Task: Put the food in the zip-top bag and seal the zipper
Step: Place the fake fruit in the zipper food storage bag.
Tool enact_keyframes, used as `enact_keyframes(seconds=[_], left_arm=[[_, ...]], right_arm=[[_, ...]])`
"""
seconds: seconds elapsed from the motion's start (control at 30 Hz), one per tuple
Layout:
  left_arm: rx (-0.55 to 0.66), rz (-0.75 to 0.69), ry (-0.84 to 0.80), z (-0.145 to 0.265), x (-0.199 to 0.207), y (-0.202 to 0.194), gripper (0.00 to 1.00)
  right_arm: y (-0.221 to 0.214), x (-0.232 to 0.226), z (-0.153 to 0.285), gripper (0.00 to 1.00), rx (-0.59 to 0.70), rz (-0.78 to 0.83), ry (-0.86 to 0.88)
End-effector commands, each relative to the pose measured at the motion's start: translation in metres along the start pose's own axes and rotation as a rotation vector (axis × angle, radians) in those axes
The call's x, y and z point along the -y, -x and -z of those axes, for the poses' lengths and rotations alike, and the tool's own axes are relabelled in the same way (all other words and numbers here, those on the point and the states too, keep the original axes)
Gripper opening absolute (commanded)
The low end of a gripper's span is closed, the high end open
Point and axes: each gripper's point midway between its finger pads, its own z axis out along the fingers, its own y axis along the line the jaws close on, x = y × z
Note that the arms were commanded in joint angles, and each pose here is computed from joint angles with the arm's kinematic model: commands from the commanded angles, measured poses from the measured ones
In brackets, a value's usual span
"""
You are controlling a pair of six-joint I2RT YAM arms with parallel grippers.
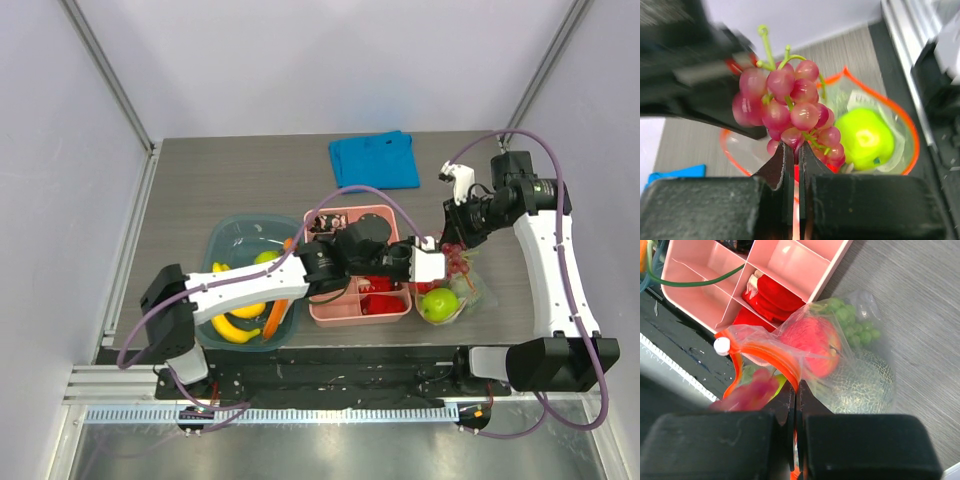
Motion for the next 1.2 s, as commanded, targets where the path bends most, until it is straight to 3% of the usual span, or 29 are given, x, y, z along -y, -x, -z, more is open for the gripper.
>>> enact_keyframes(seconds=[0.0, 0.43, 0.6, 0.97, 1.0, 1.07, 1.1, 1.17], left_arm=[[-0.011, -0.139, 0.010, -0.012, -0.007, -0.012, 0.00], [-0.359, -0.172, -0.226, -0.004, 0.016, -0.061, 0.00], [-0.451, -0.084, -0.237, -0.024, 0.013, -0.072, 0.00], [-0.624, -0.124, -0.275, -0.023, 0.029, -0.101, 0.00], [-0.631, -0.103, -0.278, -0.022, 0.030, -0.100, 0.04], [-0.591, -0.070, -0.269, -0.017, 0.028, -0.086, 0.22], [-0.556, -0.050, -0.272, -0.016, 0.028, -0.077, 0.47], [-0.415, -0.001, -0.255, -0.003, 0.022, -0.028, 0.64]], right_arm=[[0.012, -0.008, 0.013, 0.01, 0.039, 0.048, 0.007], [0.000, -0.004, 0.035, 0.01, 0.009, 0.181, -0.085], [0.001, -0.012, 0.038, 0.01, 0.015, 0.199, -0.048], [0.003, -0.016, 0.040, 0.01, 0.008, 0.188, -0.025], [0.002, -0.016, 0.038, 0.01, 0.004, 0.182, -0.019], [0.003, -0.015, 0.037, 0.01, 0.003, 0.181, -0.017], [0.002, -0.014, 0.037, 0.01, -0.002, 0.181, -0.017], [0.001, -0.014, 0.036, 0.01, -0.006, 0.187, -0.017]])
